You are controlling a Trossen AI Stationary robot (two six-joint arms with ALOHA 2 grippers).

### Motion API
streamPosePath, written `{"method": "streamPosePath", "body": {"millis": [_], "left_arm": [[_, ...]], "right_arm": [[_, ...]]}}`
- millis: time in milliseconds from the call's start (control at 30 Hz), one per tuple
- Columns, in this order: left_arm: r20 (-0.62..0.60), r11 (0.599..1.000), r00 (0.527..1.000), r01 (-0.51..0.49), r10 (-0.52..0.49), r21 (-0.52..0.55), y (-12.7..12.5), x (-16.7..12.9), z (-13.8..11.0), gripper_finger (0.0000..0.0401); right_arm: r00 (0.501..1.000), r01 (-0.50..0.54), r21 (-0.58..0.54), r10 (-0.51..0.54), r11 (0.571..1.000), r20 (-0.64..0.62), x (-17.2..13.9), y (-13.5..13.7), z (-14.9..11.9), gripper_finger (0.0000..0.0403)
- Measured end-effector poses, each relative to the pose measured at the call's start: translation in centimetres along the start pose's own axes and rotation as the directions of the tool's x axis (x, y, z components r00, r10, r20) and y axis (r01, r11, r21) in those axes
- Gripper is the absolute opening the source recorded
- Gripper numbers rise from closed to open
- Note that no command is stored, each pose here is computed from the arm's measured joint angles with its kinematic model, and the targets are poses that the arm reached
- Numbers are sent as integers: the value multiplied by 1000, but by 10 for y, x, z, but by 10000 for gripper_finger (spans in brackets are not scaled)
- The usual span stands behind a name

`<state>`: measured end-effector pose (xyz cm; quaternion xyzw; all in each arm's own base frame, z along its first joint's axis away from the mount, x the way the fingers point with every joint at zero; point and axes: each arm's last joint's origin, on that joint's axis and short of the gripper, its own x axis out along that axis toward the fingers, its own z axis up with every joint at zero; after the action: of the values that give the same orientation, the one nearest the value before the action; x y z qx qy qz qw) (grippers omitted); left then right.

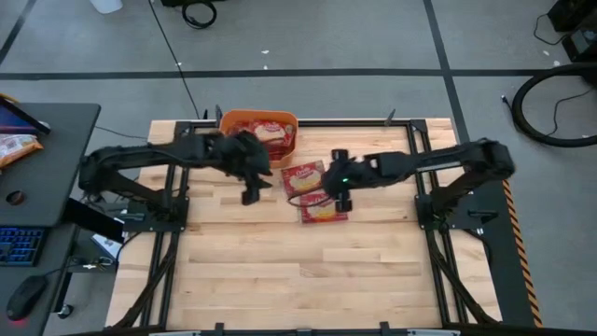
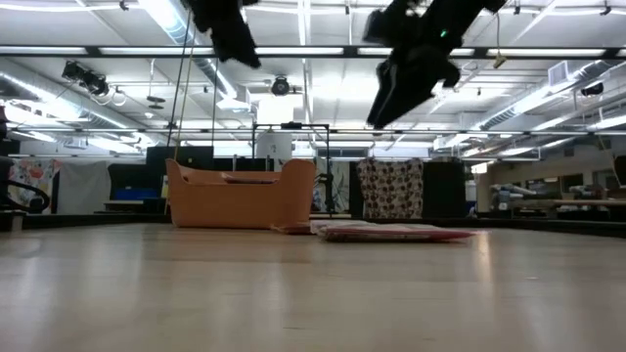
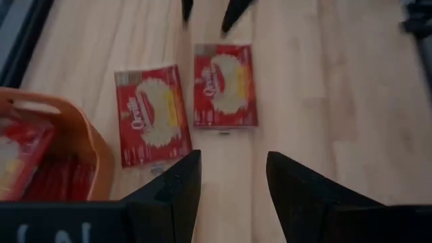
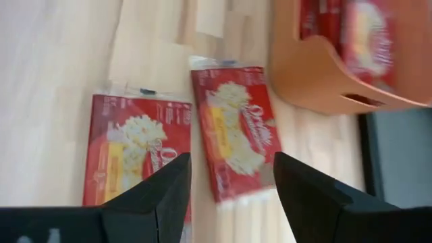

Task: Sort popcorn bags into baskets
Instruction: Put the red popcorn bag into the orange bin

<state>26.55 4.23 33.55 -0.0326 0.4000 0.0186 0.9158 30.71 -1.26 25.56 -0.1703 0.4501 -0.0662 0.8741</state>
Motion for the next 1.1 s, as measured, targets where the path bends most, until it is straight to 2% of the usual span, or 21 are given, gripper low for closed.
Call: {"method": "streamPosePath", "body": {"millis": [200, 400, 467, 667, 833, 933, 1100], "left_arm": [[56, 996, 995, -88, 88, 6, -2, 52, -9, 171], [44, 979, 979, -203, 201, 37, -7, 104, -11, 171], [66, 977, 976, -211, 208, 41, -10, 121, -9, 171], [-38, 954, 957, -283, 288, 96, -13, 159, 1, 171], [-128, 946, 941, -299, 314, 122, -8, 192, 16, 171], [-165, 930, 919, -336, 358, 146, -6, 211, 17, 171], [-188, 931, 914, -337, 359, 140, -2, 230, 11, 180]], "right_arm": [[997, 42, 73, -47, 996, 68, -61, -9, -9, 215], [985, 98, 109, -112, 989, 131, -100, -12, -18, 215], [983, 120, 107, -134, 987, 128, -106, -12, -21, 215], [975, 157, 139, -176, 978, 136, -117, -13, -25, 215], [976, 158, 142, -176, 977, 125, -120, -14, -28, 214], [977, 157, 142, -174, 977, 120, -121, -14, -29, 214], [977, 152, 164, -173, 975, 121, -122, -14, -31, 214]]}}
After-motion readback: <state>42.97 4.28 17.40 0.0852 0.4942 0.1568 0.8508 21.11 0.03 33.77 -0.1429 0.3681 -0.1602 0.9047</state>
